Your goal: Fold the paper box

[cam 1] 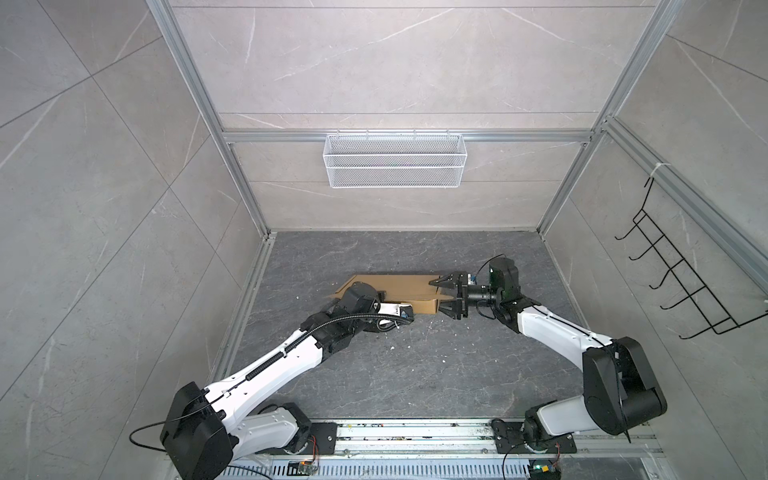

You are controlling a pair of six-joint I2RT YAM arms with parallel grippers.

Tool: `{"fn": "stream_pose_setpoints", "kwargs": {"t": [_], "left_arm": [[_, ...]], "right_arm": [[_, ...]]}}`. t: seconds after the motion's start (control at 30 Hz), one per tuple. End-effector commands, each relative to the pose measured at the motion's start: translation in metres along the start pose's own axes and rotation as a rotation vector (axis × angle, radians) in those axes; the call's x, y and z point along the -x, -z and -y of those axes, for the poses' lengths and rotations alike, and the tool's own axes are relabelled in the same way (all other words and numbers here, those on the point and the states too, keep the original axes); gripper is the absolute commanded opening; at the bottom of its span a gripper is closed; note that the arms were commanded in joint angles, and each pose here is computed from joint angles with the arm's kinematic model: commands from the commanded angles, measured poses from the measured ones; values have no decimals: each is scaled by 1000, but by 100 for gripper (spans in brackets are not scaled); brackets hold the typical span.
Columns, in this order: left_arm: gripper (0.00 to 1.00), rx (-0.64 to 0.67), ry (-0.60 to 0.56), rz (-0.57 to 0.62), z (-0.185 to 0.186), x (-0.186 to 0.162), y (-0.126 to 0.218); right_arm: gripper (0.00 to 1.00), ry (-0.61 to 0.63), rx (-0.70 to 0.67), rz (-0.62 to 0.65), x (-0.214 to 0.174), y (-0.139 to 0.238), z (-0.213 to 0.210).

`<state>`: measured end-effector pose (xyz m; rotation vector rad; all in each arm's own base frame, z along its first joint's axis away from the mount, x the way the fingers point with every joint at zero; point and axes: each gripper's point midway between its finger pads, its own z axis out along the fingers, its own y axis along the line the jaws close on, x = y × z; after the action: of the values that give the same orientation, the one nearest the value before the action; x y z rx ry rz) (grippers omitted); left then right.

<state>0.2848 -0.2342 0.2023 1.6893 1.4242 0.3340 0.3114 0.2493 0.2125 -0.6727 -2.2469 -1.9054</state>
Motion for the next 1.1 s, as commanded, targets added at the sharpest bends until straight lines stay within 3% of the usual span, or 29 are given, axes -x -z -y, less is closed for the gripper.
{"fn": "stream_pose_setpoints", "kwargs": {"t": [0.0,0.27,0.43,0.7,0.83,0.93,1.07], "left_arm": [[44,-43,21,-50,1,-8,14],[43,-168,125,-92,19,-15,38],[43,-275,193,-118,39,-18,45],[43,-405,243,-157,54,-20,38],[43,-476,302,-159,55,-22,34],[43,-517,308,-171,54,-22,27],[43,-565,333,-167,51,-18,22]], "right_arm": [[77,65,26,18,-1,11,-9],[81,95,43,115,26,39,-3],[80,186,12,169,39,56,6],[80,645,-316,310,43,85,48],[82,867,-249,348,30,86,42],[84,1121,-261,365,11,79,38],[85,1384,-311,237,-20,59,48]]}}
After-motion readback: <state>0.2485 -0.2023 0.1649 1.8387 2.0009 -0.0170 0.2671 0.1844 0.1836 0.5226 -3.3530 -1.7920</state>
